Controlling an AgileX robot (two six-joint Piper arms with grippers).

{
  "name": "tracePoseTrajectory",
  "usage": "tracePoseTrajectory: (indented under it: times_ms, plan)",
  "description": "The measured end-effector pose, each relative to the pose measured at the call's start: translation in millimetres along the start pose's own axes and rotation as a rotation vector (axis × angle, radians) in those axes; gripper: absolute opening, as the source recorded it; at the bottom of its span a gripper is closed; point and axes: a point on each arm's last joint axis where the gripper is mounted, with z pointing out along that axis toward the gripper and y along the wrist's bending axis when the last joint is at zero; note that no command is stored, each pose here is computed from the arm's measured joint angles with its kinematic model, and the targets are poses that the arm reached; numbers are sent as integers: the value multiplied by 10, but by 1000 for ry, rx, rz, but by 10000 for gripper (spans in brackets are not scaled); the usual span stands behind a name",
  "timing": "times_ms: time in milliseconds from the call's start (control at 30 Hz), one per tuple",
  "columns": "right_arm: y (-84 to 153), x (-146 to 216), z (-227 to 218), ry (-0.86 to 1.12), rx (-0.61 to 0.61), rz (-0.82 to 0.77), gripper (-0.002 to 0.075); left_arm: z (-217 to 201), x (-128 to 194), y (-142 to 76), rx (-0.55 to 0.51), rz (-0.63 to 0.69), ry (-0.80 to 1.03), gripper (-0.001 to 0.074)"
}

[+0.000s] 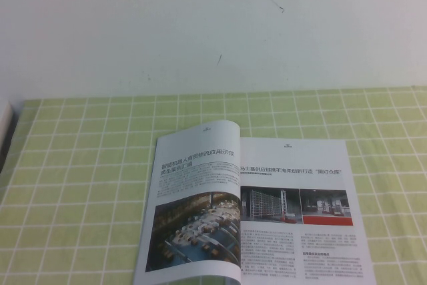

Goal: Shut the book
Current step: 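Close the open booklet and leave it lying on the table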

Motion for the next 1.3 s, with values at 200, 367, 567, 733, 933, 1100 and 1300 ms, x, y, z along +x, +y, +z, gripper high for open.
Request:
tracePoseTrajectory:
  times_ms: [200, 367, 567, 733, 933, 1100, 1300]
  plan:
    - [-41, -255, 104, 93, 1, -3, -3, 0, 23, 17, -19, -28, 25, -3]
    - [-93, -665, 178, 78, 10, 7, -3, 159, 3, 40, -49, -96, 216, -3]
    - [-142, -923, 520, 335, -3, 12, -3, 478, -255, 23, -26, -81, 472, -3]
    - [-134, -667, 893, 771, -42, 1, -3, 726, -70, 5, -17, -90, 790, -3]
    - [-67, 11, 1011, 1342, -124, -28, -3, 650, 508, -36, -59, -197, 1190, -4]
    - [32, 439, 1060, 1622, -245, -12, -3, 489, 952, -96, -146, -352, 1467, -3]
    - [318, 812, 1181, 1666, -555, 151, -3, 575, 1346, -205, -101, -443, 1675, -4]
